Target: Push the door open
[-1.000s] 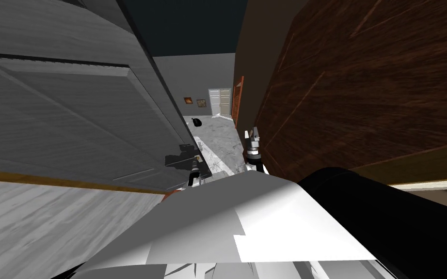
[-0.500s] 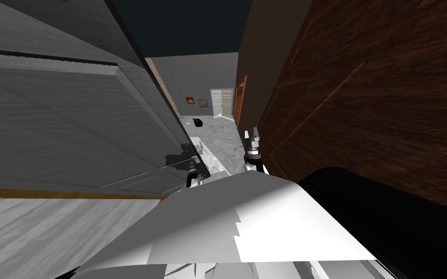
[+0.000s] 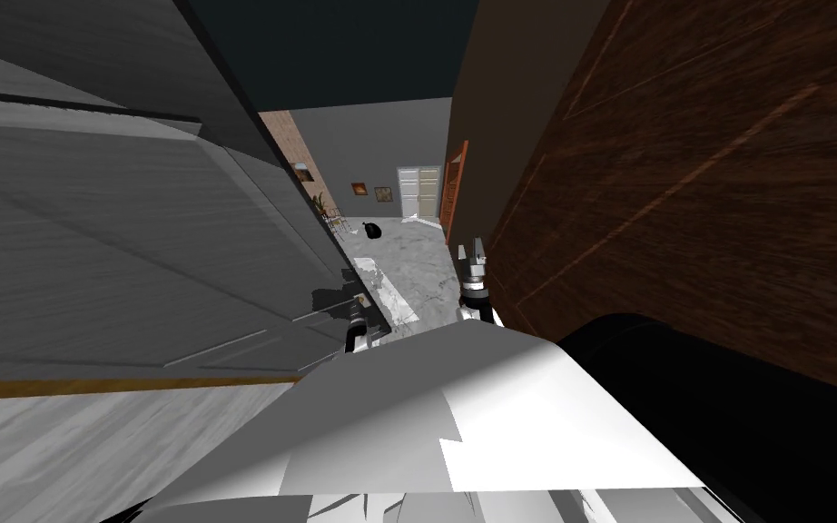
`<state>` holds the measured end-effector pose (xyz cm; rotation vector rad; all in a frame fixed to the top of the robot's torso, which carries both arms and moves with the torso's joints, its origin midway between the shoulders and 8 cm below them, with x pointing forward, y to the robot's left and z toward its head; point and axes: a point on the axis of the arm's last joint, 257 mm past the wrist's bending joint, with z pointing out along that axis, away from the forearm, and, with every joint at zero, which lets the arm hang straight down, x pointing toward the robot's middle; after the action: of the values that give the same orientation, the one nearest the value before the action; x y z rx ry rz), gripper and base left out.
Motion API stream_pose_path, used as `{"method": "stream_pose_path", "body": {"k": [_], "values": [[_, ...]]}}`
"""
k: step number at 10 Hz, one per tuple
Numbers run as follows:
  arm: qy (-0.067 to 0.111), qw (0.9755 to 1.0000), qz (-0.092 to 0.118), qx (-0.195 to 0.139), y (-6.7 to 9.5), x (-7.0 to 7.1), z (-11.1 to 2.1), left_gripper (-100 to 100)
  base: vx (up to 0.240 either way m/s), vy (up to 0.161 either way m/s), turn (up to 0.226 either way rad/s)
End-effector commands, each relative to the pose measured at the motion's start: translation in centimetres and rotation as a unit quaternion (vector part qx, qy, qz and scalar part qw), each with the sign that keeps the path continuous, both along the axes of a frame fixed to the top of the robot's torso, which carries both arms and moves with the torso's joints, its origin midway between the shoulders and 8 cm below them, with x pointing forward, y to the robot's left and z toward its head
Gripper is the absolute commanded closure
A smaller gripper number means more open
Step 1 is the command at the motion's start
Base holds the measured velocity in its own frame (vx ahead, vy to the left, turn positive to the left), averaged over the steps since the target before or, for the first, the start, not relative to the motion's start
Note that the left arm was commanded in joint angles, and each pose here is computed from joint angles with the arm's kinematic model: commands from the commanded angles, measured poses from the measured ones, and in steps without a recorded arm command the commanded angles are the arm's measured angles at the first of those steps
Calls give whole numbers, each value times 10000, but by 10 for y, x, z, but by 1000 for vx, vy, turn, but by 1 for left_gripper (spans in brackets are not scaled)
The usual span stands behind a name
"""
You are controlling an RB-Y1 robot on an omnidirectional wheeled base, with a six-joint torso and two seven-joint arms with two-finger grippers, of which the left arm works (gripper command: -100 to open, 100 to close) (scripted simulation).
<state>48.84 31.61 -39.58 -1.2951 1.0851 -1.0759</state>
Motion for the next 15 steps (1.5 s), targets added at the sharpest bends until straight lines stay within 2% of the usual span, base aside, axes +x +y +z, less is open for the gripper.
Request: {"method": "stream_pose_path", "body": {"k": [1,3,4,10,15], "values": [[-47,9999,102,14,9,4,4,100,175,-70,48],[-16,9999,108,11,11,2,3,100,91,-36,23],[-43,9998,211,14,20,1,4,100,94,-18,28],[-43,9984,559,15,49,-6,4,100,173,-38,39],[-44,9957,931,17,79,-16,4,100,193,-44,51]]}}
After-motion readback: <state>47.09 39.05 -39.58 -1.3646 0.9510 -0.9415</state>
